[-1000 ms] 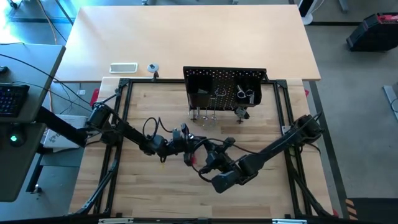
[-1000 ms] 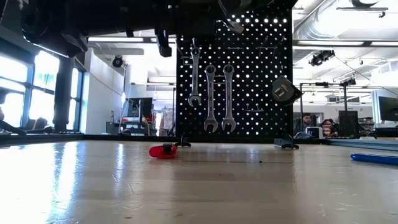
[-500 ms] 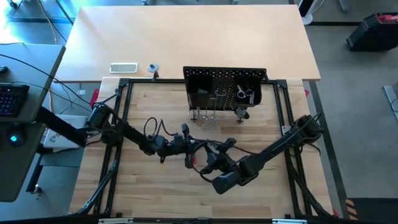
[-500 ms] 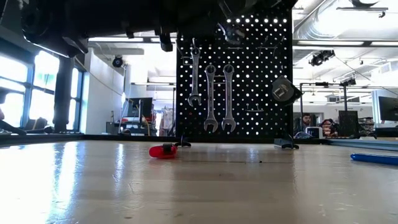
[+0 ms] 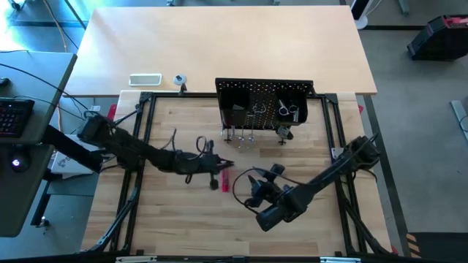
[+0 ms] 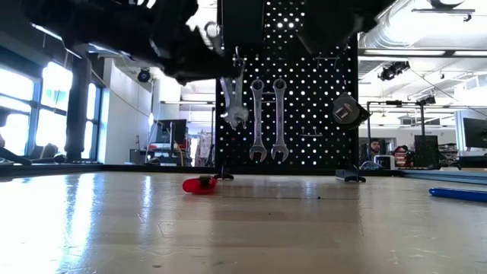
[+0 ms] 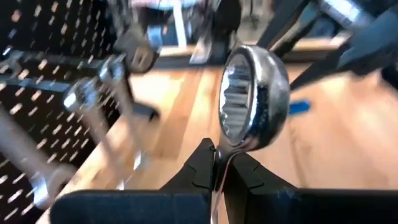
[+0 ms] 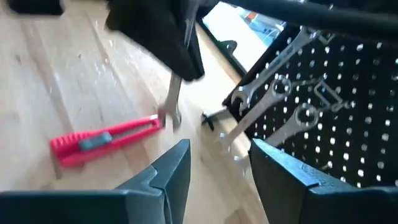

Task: Hang tools onto peg board
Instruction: Hang the wrench on the peg board

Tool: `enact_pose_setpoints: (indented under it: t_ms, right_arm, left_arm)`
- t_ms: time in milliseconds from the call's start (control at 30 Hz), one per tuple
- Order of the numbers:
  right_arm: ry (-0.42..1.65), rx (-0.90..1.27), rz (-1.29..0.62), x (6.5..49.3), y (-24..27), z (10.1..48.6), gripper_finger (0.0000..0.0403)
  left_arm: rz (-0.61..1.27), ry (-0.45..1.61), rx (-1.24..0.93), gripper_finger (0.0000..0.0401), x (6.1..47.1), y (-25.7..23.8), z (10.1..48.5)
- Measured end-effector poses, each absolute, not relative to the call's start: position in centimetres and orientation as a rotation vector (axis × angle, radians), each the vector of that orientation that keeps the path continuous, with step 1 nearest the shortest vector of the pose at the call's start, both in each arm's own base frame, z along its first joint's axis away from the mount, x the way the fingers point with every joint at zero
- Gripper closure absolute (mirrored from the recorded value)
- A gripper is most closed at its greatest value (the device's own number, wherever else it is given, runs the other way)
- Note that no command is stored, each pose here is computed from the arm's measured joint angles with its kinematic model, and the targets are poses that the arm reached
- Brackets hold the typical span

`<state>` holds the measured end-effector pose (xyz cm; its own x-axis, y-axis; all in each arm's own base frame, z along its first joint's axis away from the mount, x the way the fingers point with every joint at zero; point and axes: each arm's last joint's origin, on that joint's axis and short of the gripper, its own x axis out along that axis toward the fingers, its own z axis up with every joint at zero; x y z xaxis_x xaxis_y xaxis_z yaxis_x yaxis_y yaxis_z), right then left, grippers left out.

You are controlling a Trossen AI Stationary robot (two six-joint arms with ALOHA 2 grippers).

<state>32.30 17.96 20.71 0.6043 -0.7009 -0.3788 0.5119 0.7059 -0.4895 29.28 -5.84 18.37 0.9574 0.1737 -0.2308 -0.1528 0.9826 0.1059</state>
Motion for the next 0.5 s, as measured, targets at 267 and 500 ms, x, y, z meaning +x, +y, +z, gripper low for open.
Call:
enact_pose_setpoints:
  t_ms: [267, 500]
  right_arm:
    - [0.609, -0.324, -0.726, 31.1, 18.4, 20.4, 0.0242]
    - [0.618, -0.317, -0.716, 31.0, 18.5, 20.4, 0.0242]
  left_arm:
    - [0.131, 0.35, 0.068, 0.04, 27.9, -2.0, 20.1]
    - [-0.026, 0.383, 0.004, 0.0401, 27.4, 1.2, 20.5]
